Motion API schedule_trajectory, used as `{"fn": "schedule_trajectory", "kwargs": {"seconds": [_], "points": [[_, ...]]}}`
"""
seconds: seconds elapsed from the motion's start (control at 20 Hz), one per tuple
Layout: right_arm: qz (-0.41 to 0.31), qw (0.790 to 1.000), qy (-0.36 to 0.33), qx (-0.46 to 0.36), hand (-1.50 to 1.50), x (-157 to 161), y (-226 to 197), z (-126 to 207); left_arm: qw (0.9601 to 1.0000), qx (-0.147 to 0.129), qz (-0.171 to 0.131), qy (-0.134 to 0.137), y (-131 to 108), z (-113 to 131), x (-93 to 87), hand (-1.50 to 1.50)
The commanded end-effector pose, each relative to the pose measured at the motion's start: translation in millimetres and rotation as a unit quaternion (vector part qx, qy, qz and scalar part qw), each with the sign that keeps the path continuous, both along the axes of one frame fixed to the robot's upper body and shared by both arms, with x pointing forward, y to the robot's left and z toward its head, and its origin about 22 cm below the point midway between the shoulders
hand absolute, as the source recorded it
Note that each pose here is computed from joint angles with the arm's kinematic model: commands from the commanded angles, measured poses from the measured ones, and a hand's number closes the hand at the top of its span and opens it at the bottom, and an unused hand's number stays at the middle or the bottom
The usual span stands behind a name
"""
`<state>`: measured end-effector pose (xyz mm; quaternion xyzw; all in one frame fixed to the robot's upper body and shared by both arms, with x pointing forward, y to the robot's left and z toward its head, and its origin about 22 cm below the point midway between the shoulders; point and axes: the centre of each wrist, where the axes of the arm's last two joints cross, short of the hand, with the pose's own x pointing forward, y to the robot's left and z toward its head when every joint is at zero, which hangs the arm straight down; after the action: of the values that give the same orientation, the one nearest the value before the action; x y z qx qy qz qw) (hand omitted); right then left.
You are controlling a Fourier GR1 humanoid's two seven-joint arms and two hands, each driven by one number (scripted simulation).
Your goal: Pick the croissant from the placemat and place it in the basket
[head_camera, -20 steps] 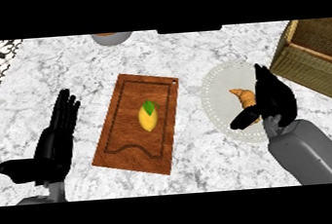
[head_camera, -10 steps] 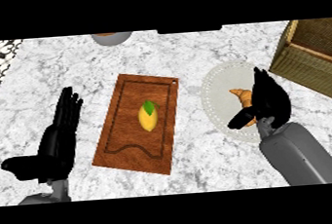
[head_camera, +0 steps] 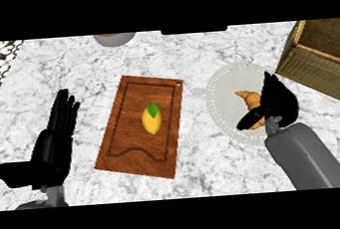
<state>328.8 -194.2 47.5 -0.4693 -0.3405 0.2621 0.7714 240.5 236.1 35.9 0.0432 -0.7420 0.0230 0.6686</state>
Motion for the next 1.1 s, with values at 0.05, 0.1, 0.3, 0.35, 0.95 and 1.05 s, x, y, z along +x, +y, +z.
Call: {"fn": "schedule_trajectory", "kwargs": {"seconds": [0.05, 0.1, 0.3, 0.35, 0.95, 1.05], "points": [[-0.019, 0.999, 0.028, 0.000, -1.50, -7.7, -2.6, -7.4, 0.9999, -0.007, -0.008, -0.006, 5.8, -2.6, 4.4, 0.00], [-0.018, 0.999, 0.027, 0.000, -1.50, 0.2, 8.2, -25.4, 1.0000, -0.002, 0.001, -0.005, -12.1, 8.7, -12.6, 0.00], [-0.016, 0.999, 0.035, 0.004, -1.50, -3.1, 20.5, -10.4, 1.0000, -0.004, -0.006, 0.000, -8.1, 6.0, -1.6, 0.00], [-0.012, 1.000, 0.025, 0.014, -1.50, 1.5, -13.4, -4.2, 1.0000, -0.005, -0.003, 0.001, 12.2, -0.2, -0.5, 0.00], [-0.018, 0.999, 0.025, 0.011, -1.50, 5.0, -21.2, -32.5, 1.0000, -0.006, -0.002, 0.002, -13.1, -3.8, -2.1, 0.00], [-0.021, 0.999, 0.028, 0.016, -1.50, 27.3, -7.7, -53.6, 0.9999, -0.002, -0.017, 0.002, -7.1, 4.5, -3.1, 0.00]]}}
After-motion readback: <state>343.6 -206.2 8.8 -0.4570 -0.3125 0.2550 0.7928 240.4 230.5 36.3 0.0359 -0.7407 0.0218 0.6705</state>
